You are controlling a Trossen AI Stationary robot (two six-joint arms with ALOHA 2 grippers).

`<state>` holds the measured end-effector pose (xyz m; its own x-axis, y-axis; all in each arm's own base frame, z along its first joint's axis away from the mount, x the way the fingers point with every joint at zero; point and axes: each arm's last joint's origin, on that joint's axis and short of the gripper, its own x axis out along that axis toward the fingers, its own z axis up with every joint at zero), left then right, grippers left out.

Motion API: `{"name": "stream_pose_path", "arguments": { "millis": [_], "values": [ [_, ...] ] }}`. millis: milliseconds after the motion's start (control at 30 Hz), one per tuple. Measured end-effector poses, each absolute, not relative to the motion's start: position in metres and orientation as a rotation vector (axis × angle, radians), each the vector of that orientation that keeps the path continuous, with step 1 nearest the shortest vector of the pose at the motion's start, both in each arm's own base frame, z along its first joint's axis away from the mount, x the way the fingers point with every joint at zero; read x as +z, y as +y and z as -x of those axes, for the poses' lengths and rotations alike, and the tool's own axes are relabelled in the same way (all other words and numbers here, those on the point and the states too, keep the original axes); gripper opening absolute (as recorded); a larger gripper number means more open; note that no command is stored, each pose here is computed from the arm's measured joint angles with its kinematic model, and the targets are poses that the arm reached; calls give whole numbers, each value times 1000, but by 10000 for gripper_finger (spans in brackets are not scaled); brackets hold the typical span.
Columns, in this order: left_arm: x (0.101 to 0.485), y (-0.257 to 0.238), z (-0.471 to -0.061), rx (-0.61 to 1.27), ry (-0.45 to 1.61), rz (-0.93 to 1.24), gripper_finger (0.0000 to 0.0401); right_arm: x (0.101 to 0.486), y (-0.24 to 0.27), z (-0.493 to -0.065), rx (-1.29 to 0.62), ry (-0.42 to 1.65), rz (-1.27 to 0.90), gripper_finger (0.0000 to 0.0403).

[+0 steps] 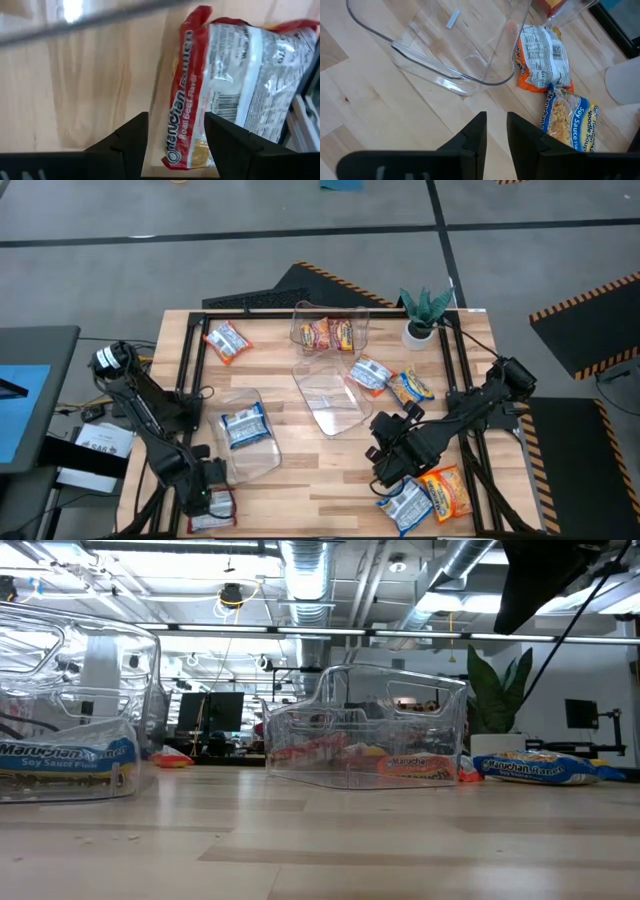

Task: Sort Maruchan noodles
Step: Put the red noodle pack into the top transparent bin

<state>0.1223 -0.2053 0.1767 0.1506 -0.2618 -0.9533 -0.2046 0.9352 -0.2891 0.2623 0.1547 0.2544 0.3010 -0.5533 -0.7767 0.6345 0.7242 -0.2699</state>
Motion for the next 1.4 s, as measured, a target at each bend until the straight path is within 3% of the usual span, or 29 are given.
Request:
{"name": "stream_pose_path", "arguments": {
  "millis": [200, 433, 767, 900, 1067, 1400],
  "values": [
    [178, -214, -114, -8, 1336, 432, 180, 254, 155, -262, -790, 987, -92, 99],
    [157, -211, -109, -75, 1347, 534, 180, 254, 155, -262, -790, 986, -93, 99],
    [147, -207, -107, -119, 1366, 509, 177, 255, 155, -263, -789, 985, -94, 99],
    [146, -204, -108, -95, 1371, 501, 134, 255, 155, -263, -789, 984, -94, 99],
    [147, -203, -109, -85, 1377, 495, 19, 255, 155, -262, -790, 985, -93, 99],
    [180, -195, -112, -142, 1315, 507, 0, 255, 155, -262, -790, 985, -92, 99]
  ]
}}
